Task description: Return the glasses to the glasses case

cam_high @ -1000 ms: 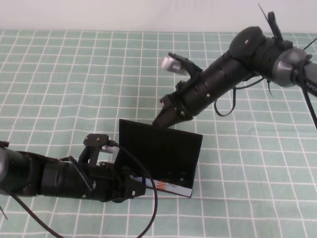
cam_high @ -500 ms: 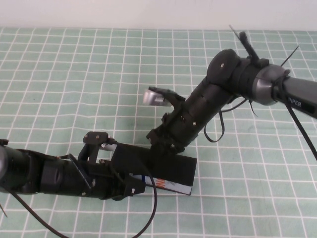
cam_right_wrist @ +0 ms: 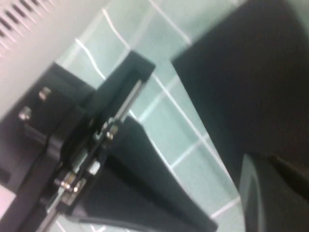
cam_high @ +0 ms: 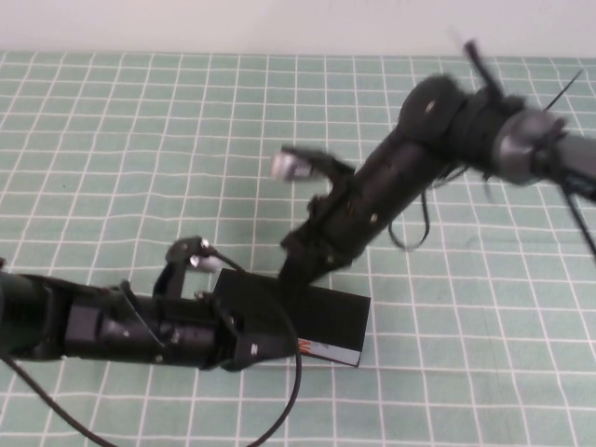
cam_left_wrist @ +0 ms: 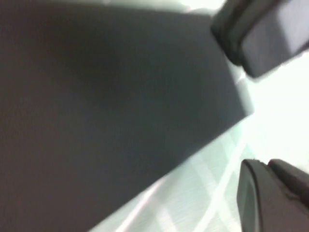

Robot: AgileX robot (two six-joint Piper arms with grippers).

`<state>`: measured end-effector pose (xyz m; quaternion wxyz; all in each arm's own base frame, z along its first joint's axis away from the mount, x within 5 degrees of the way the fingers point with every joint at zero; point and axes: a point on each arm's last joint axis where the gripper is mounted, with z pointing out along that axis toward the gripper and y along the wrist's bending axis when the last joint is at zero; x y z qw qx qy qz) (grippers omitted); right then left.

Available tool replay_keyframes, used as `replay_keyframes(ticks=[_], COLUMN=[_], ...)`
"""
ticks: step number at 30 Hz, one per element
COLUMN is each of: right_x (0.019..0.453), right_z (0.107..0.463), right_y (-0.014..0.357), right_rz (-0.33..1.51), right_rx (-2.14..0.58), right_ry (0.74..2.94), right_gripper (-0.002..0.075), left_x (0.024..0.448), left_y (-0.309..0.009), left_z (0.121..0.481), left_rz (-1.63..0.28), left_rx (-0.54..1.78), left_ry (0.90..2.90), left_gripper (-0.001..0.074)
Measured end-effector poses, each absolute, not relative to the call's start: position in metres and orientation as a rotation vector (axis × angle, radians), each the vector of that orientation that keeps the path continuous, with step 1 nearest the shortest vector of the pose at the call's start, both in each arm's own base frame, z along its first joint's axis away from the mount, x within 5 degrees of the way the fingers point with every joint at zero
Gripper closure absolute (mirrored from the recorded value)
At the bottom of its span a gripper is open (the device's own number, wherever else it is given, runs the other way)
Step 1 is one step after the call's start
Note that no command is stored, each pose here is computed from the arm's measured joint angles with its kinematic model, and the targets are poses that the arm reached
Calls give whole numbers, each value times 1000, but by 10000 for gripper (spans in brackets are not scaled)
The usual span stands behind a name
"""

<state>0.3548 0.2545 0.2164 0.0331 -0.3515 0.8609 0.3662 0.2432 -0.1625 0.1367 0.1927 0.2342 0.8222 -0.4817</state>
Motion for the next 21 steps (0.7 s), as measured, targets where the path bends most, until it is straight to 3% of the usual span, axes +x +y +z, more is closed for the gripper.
replay_keyframes(ticks=[9,16,21], right_x=[341,283,226], right_z=[333,430,479], right_y=[212,171,140], right_rz=[959,811,684], right_rx=[-990,-942,-876], right_ry=[2335,2114,1995], right_gripper=[740,740,740], left_x=[221,170,126], left_y=[-151,-113,-94], left_z=[238,310,330], left_rz=[-1249,-805,-587], left_rx=[668,714,927], left_ry=[2051,1894,1775], left_gripper=[740,740,740])
